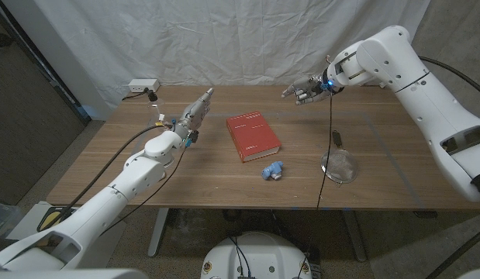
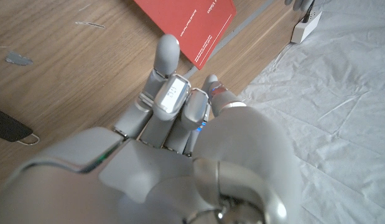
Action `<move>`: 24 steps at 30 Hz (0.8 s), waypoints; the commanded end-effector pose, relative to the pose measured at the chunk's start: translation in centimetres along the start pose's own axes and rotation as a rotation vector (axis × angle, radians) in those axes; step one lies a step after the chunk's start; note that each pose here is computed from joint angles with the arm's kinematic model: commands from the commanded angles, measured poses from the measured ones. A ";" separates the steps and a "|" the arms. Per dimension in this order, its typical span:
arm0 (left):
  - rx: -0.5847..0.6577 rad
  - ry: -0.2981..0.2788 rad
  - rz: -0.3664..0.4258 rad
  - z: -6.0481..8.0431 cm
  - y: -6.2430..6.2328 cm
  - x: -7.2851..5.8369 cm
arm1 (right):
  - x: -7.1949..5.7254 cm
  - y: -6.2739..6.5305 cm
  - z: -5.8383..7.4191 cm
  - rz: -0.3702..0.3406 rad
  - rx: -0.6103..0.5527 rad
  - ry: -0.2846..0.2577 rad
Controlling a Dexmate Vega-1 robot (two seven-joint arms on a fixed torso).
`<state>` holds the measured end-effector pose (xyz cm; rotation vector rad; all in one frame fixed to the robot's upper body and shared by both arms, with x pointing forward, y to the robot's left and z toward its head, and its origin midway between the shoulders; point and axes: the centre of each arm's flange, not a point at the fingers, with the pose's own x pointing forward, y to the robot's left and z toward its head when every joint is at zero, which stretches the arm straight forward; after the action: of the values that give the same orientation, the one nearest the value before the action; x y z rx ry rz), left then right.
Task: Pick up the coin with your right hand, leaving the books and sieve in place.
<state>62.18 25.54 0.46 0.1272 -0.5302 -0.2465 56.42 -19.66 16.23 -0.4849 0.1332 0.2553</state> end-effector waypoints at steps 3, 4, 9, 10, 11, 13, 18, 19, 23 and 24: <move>-0.001 -0.005 0.005 0.0 -0.1 -0.4 | -1.8 -0.5 1.3 -0.007 0.020 -0.088; 0.000 -0.005 0.007 0.1 -0.2 -0.5 | -1.9 -0.5 1.4 -0.008 0.023 -0.096; 0.002 -0.012 0.004 0.4 -0.3 -0.5 | -2.6 -0.9 1.7 -0.006 0.035 -0.134; 0.004 -0.012 0.003 0.4 -0.4 -0.6 | -2.7 -0.9 1.8 -0.006 0.038 -0.142; 0.000 -0.013 0.001 0.4 -0.4 -0.5 | -3.0 -1.0 2.0 -0.006 0.041 -0.160; 0.003 -0.013 0.000 0.5 -0.4 -0.6 | -3.1 -1.0 2.1 -0.004 0.045 -0.172; 0.006 -0.015 0.000 0.5 -0.3 -0.7 | -3.4 -1.3 2.5 0.007 0.069 -0.215; 0.006 -0.015 0.000 0.5 -0.3 -0.7 | -3.4 -1.3 2.5 0.007 0.069 -0.215; 0.011 -0.012 0.004 0.5 0.0 -0.9 | -3.7 -1.3 3.1 0.009 0.076 -0.242; 0.011 -0.012 0.006 0.5 0.0 -1.0 | -3.8 -1.3 3.2 0.009 0.077 -0.247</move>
<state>61.43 25.36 0.49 0.1274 -0.5442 -0.2460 54.11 -20.07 18.98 -0.4111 -0.0254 0.2956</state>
